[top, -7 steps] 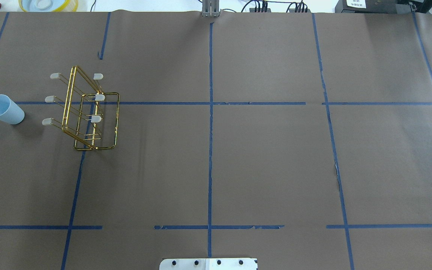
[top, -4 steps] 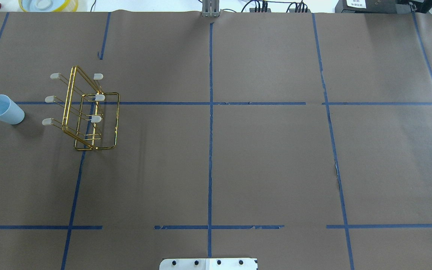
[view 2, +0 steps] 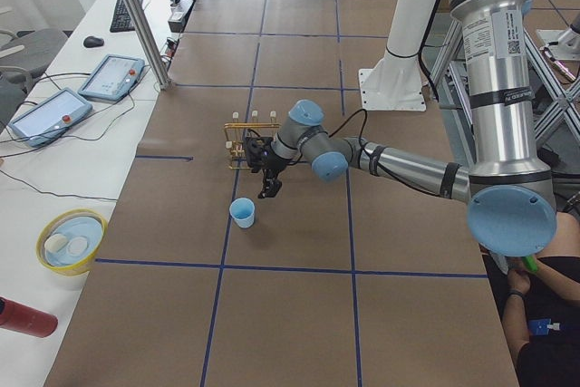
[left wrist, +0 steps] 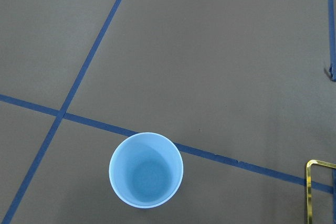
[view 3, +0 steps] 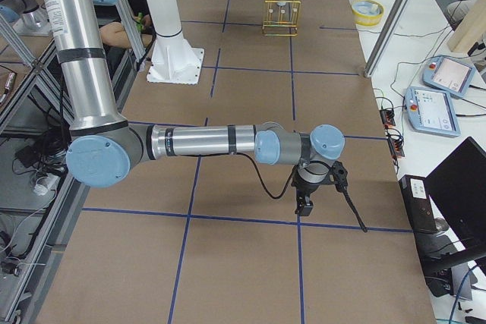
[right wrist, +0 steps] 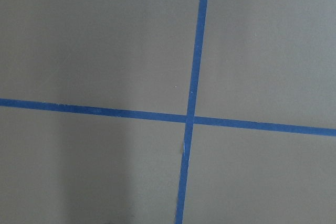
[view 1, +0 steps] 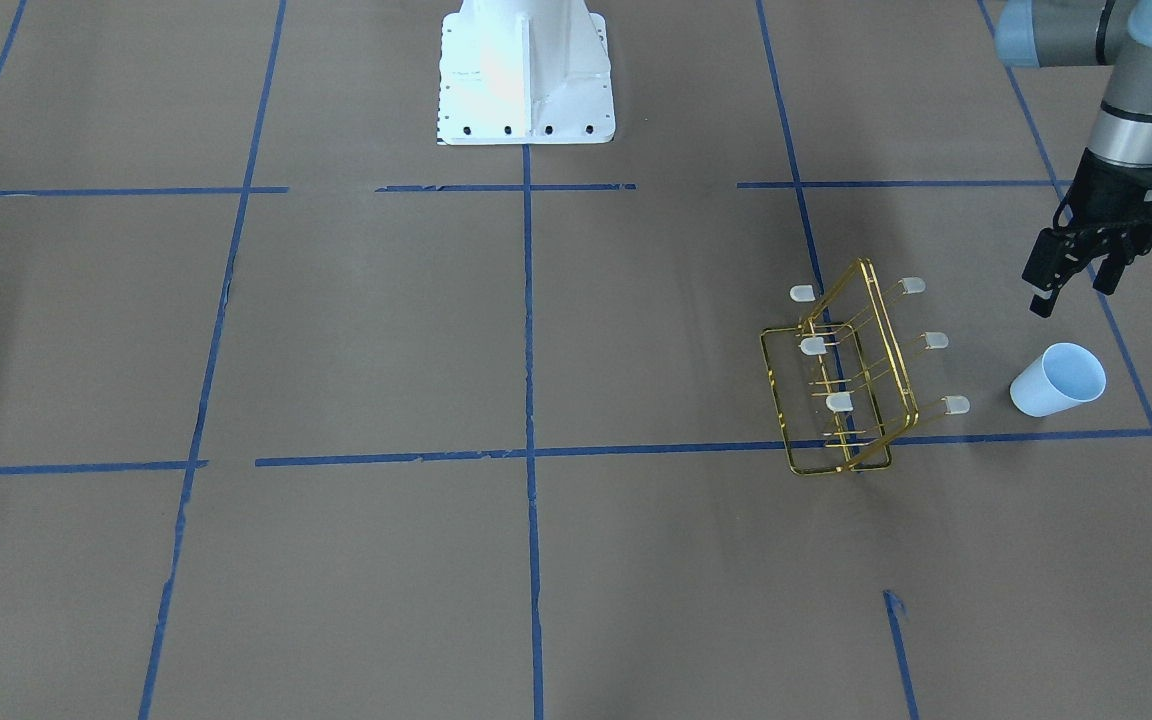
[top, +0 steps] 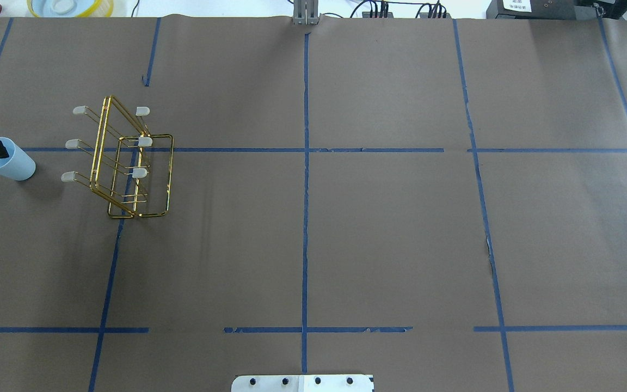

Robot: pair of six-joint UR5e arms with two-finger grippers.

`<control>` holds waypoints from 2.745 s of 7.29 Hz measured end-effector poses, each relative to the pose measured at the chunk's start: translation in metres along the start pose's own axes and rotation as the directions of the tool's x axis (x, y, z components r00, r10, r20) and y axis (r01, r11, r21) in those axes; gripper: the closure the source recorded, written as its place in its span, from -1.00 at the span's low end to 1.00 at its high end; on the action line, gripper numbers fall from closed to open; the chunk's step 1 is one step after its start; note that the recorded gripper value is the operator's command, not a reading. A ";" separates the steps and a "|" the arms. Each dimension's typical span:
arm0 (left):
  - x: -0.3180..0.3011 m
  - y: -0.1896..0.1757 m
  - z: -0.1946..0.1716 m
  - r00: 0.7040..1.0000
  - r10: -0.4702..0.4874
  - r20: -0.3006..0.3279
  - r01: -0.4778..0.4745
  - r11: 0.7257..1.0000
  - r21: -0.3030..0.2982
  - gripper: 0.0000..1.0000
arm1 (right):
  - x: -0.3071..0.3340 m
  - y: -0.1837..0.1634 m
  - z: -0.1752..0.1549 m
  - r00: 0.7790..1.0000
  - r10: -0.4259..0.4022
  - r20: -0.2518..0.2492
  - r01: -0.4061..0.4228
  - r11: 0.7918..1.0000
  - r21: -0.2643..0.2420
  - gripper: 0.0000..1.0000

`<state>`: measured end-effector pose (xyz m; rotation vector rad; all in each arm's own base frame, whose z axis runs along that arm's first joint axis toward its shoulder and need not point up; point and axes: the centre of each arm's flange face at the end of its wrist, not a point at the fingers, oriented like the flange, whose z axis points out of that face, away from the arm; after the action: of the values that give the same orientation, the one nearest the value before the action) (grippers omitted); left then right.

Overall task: Hang cup on cup holder
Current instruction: 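Move the left gripper down over the light-blue cup and grasp its rim, then lift the light-blue cup with the left gripper and tilt it sideways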

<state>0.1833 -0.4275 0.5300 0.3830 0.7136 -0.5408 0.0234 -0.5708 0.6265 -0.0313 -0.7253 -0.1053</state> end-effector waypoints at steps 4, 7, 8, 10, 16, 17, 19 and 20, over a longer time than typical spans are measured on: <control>-0.015 0.026 0.037 0.998 -0.052 0.034 0.046 0.988 0.147 -1.00 | 0.000 0.000 0.000 1.000 0.000 0.000 0.000 1.000 0.001 -1.00; -0.011 0.039 0.058 0.997 -0.054 0.062 0.039 0.974 0.223 -1.00 | 0.000 0.000 0.000 1.000 0.000 0.000 0.000 1.000 0.000 -1.00; -0.005 0.042 0.067 0.997 -0.052 0.065 0.034 0.969 0.244 -1.00 | 0.000 0.000 0.000 1.000 -0.001 0.000 0.001 1.000 0.001 -1.00; 0.004 0.045 0.081 0.996 -0.050 0.072 0.028 0.959 0.284 -1.00 | 0.000 0.000 0.000 1.000 -0.001 0.000 0.001 1.000 0.001 -1.00; 0.012 0.049 0.119 0.991 -0.086 0.102 0.039 0.918 0.394 -1.00 | 0.000 0.000 0.000 1.000 -0.001 0.000 0.001 1.000 0.001 -1.00; 0.011 0.050 0.123 0.990 -0.086 0.108 0.036 0.916 0.399 -1.00 | 0.000 0.000 0.000 1.000 -0.001 0.000 0.001 1.000 0.001 -1.00; 0.005 0.051 0.129 0.988 -0.085 0.125 0.026 0.910 0.413 -1.00 | 0.000 0.000 0.000 1.000 -0.001 0.000 0.001 1.000 0.000 -1.00; 0.001 0.051 0.132 0.987 -0.084 0.134 0.020 0.907 0.420 -1.00 | 0.000 0.000 0.000 1.000 -0.001 0.000 0.001 1.000 0.000 -1.00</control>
<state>0.2816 -0.4539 0.6287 0.7171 0.4593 -0.7687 0.0229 -0.5709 0.6264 -0.0307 -0.7253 -0.1064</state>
